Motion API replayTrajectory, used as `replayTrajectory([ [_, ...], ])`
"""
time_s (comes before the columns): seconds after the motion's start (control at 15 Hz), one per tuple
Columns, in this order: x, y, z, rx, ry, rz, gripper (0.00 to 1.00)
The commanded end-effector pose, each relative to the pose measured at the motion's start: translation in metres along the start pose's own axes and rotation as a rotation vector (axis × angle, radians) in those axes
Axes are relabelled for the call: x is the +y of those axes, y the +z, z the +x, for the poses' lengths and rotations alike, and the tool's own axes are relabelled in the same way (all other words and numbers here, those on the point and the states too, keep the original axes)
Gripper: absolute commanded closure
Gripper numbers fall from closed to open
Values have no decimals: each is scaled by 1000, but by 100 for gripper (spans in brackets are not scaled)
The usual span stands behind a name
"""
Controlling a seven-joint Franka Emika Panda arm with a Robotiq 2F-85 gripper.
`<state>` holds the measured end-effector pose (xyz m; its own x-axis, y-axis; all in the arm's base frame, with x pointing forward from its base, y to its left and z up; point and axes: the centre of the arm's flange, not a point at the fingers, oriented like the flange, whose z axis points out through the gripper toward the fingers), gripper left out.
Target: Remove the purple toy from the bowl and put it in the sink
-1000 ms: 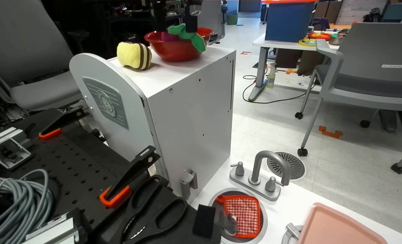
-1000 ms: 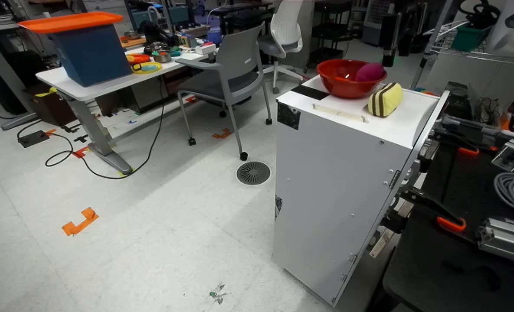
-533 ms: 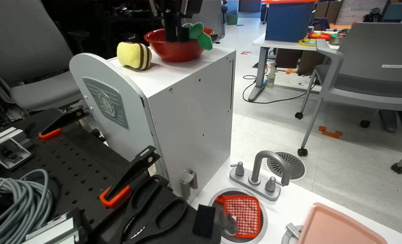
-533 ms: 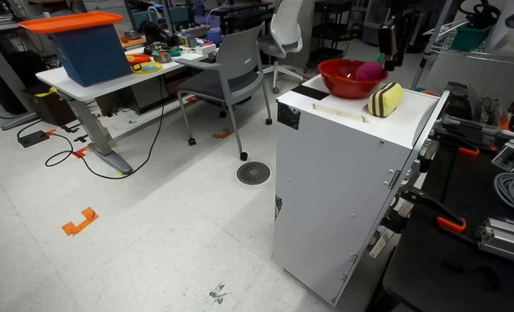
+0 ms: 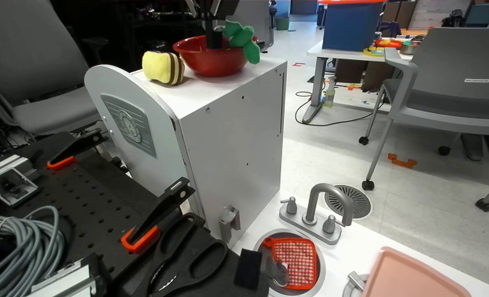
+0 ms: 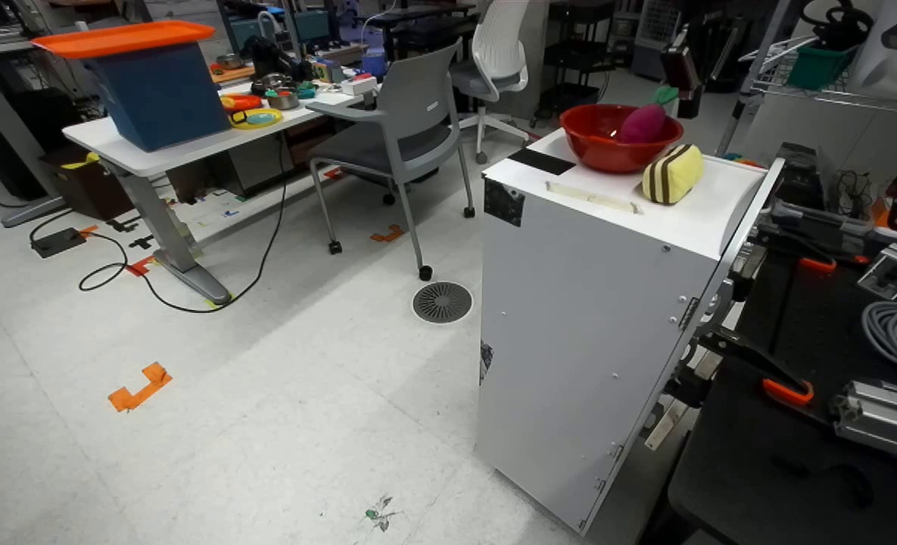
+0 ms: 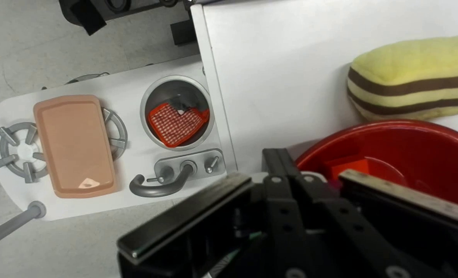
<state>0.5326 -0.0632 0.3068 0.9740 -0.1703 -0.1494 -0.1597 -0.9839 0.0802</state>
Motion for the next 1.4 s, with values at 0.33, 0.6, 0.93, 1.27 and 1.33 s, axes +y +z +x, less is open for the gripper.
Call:
replayTrajectory([
  [0.33,2,-15,2,8,23,13,51],
  [0.6,2,-23,1,26,24,13,23],
  [0.93,4,-27,1,34,31,18,0],
  [1.27,8,-26,0,34,33,26,4],
  [1.33,10,-25,0,32,37,28,2],
])
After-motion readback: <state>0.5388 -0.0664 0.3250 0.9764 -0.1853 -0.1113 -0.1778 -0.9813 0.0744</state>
